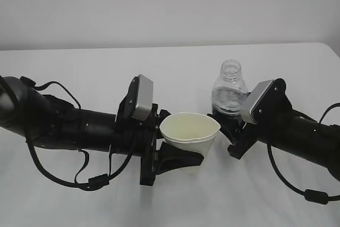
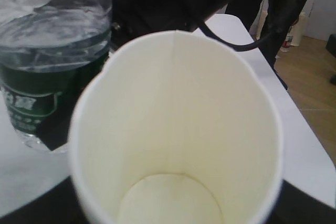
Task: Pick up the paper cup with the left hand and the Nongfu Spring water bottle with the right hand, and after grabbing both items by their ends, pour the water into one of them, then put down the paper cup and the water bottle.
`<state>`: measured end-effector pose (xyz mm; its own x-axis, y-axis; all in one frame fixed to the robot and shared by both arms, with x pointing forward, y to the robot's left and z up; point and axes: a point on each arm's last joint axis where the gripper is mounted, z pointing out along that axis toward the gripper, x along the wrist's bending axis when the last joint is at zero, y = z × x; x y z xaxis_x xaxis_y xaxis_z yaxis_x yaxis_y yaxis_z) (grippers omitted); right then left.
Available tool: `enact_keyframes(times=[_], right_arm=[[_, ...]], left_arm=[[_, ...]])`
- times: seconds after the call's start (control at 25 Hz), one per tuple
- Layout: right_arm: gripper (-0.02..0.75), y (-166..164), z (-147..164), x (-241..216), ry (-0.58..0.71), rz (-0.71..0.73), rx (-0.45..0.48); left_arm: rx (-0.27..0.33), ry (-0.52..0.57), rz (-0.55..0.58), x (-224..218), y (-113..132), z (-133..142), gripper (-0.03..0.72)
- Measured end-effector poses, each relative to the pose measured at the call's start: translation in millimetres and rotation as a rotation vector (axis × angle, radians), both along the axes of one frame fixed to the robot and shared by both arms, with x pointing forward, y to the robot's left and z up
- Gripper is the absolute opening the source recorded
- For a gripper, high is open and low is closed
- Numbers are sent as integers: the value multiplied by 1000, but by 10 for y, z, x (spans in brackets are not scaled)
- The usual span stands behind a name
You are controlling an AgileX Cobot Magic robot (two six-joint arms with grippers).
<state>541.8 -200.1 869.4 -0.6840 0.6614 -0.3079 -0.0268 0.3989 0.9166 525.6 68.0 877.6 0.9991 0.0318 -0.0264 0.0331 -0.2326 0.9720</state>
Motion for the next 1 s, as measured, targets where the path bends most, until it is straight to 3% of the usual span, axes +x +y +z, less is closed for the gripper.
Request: enact_keyframes(times=[1.0], right_arm=[[463, 95, 166, 236, -216, 45, -117]], left_arm=[[-30, -33, 43, 17, -56, 28, 414]])
